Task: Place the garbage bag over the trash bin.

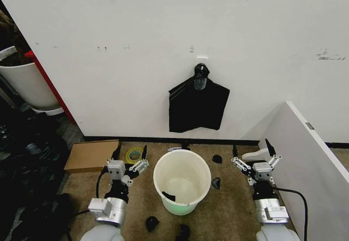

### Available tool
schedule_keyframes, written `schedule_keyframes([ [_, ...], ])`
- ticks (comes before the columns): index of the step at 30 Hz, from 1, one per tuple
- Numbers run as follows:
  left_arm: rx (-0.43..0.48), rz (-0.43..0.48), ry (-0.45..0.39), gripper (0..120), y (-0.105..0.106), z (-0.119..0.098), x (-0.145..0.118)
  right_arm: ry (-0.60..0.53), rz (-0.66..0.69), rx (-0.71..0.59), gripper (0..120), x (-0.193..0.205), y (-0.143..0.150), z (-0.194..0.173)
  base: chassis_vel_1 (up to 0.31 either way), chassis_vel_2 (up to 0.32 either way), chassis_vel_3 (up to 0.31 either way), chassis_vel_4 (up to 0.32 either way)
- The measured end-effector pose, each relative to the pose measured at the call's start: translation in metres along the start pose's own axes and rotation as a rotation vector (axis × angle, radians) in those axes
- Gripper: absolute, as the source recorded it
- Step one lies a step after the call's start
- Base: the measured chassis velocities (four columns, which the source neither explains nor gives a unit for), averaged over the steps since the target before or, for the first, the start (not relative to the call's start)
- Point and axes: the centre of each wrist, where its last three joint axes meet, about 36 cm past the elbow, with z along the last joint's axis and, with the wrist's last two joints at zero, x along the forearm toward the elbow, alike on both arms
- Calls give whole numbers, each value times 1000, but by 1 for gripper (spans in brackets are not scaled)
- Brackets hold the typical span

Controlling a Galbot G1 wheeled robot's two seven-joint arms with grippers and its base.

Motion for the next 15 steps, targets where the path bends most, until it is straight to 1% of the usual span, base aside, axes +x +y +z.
schedule_keyframes([
  [2,5,8,-1,100,-2,4,4,3,-3,-18,100,-2,3,4,0,0,0,0],
  [3,30,6,3,100,-3,4,5,6,-7,-44,100,-3,5,5,0,0,0,0],
  [5,78,-3,14,100,-4,2,5,25,-10,-136,100,-3,9,3,0,0,0,0],
  [7,159,-23,33,100,-4,-7,2,71,0,-324,100,-5,17,-9,0,0,0,0],
  [8,159,-23,33,100,-4,-7,2,71,0,-324,100,-5,17,-9,0,0,0,0],
  [9,191,-23,40,100,-5,-11,1,88,3,-383,100,-5,18,-12,0,0,0,0],
  [12,243,-16,47,100,-7,-18,-1,98,-3,-455,100,-7,17,-16,0,0,0,0],
  [14,247,-10,46,100,-7,-19,-1,104,-7,-497,100,-8,18,-21,0,0,0,0],
  [15,247,-10,46,100,-7,-19,-1,104,-7,-497,100,-8,18,-21,0,0,0,0],
])
